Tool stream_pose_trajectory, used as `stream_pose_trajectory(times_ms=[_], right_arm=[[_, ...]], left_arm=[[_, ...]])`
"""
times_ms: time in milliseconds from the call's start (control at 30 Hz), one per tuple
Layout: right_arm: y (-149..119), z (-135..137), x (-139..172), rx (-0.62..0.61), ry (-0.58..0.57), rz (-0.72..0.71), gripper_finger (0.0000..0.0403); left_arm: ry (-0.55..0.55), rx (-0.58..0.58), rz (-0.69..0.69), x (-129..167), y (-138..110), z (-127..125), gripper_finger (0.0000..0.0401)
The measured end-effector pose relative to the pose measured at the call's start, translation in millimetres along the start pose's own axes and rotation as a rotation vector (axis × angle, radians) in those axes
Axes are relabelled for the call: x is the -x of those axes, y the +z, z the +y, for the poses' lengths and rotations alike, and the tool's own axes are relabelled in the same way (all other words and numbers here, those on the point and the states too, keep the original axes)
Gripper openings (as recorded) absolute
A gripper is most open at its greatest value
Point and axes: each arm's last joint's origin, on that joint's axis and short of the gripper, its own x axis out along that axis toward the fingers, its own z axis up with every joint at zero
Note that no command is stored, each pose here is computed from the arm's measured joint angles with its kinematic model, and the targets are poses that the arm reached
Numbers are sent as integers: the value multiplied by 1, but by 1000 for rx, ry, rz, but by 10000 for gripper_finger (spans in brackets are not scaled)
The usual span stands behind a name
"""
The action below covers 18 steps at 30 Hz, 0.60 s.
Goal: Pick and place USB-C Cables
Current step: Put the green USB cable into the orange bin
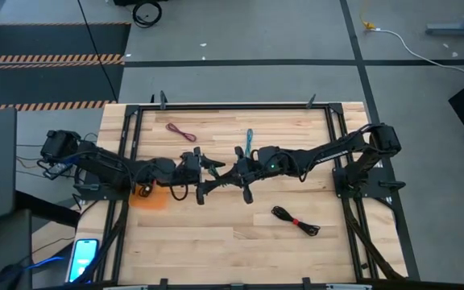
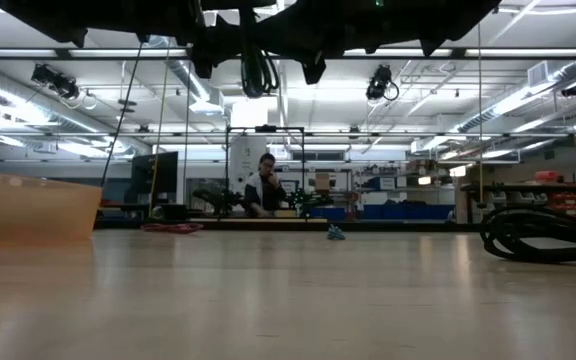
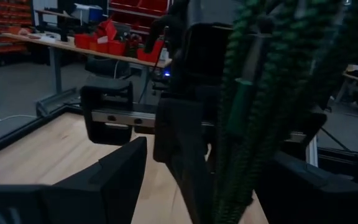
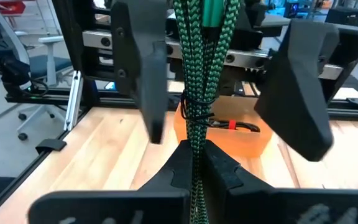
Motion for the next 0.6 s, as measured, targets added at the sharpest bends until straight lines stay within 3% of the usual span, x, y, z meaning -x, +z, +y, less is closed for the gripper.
stream_pose_trajectory(times_ms=[133, 233, 333, 533, 600], right_arm=[[-1, 0, 0, -1, -14, 15, 17], [-1, -1, 0, 0, -24, 11, 17], [-2, -1, 0, 1, -25, 18, 17], [-2, -2, 0, 1, -56, 21, 17], [-2, -2, 0, 1, -56, 21, 18]], left_arm=[[7, 5, 5, 0, -1, 0, 272], [11, 19, 17, 0, -2, 1, 247], [17, 17, 36, 0, -4, 2, 191], [17, 14, 36, 0, -3, 3, 39], [18, 11, 38, 0, -4, 3, 30]])
